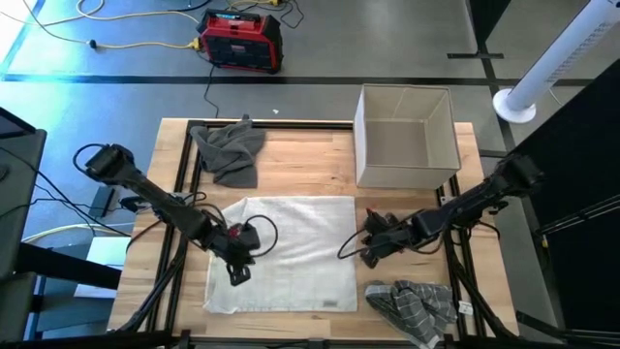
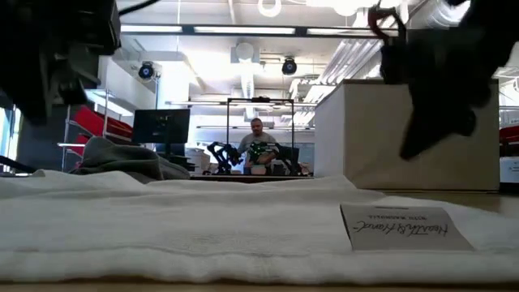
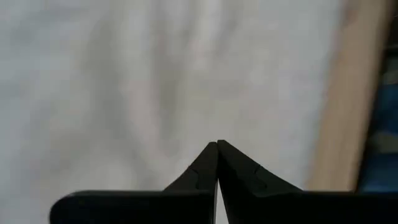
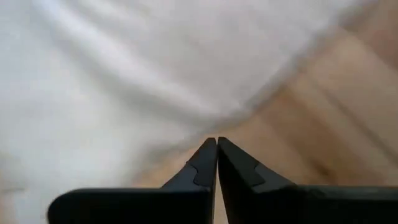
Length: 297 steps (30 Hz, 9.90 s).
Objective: Fold towel
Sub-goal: Fold the white patterned towel
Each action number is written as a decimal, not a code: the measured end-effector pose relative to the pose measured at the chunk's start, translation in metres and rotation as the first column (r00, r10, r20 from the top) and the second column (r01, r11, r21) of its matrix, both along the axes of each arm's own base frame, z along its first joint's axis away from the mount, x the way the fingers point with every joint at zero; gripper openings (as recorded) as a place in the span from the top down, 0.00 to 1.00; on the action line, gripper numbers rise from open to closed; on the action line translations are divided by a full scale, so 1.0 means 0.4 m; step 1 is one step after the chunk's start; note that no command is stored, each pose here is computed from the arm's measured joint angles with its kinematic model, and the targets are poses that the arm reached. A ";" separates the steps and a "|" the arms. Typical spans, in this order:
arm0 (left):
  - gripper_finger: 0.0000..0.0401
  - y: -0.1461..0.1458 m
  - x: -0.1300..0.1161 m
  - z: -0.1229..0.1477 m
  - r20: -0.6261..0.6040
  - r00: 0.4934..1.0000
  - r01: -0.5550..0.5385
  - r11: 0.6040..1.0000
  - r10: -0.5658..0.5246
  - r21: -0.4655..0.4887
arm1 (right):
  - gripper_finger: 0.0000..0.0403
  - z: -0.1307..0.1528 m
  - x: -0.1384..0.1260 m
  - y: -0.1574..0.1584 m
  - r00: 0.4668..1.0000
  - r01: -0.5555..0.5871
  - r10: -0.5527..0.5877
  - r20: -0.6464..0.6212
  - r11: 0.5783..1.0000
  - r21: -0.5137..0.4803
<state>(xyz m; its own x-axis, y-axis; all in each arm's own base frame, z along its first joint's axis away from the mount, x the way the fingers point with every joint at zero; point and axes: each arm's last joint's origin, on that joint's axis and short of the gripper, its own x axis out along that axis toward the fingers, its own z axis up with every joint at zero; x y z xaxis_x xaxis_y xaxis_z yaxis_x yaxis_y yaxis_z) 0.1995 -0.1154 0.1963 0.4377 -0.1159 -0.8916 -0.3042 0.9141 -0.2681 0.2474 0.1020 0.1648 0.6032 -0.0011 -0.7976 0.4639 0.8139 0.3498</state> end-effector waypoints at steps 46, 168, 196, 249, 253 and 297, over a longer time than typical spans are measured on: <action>1.00 0.101 -0.026 -0.086 -0.119 0.941 -0.305 0.945 0.318 0.113 | 1.00 -0.092 0.040 0.029 0.990 -0.110 0.120 -0.076 0.986 0.128; 1.00 0.299 -0.177 0.081 -0.015 0.512 -0.844 0.499 0.859 -0.196 | 1.00 -0.151 0.034 0.045 0.931 -0.335 0.324 -0.167 0.941 -0.042; 0.52 0.231 -0.118 -0.014 -0.166 0.655 -0.734 0.567 0.738 -0.374 | 1.00 -0.145 0.040 0.049 0.931 -0.334 0.325 -0.167 0.942 -0.029; 0.64 0.167 -0.040 -0.111 -0.311 0.686 -0.727 0.627 0.658 -0.279 | 1.00 -0.144 0.044 0.049 0.938 -0.318 0.311 -0.152 0.947 -0.030; 0.66 0.169 -0.033 -0.106 -0.261 0.680 -0.732 0.623 0.685 -0.275 | 1.00 -0.144 0.044 0.049 0.938 -0.319 0.311 -0.152 0.947 -0.030; 0.93 0.170 -0.033 -0.101 -0.242 0.725 -0.688 0.665 0.645 -0.291 | 1.00 -0.144 0.043 0.050 0.926 -0.348 0.341 -0.161 0.937 -0.019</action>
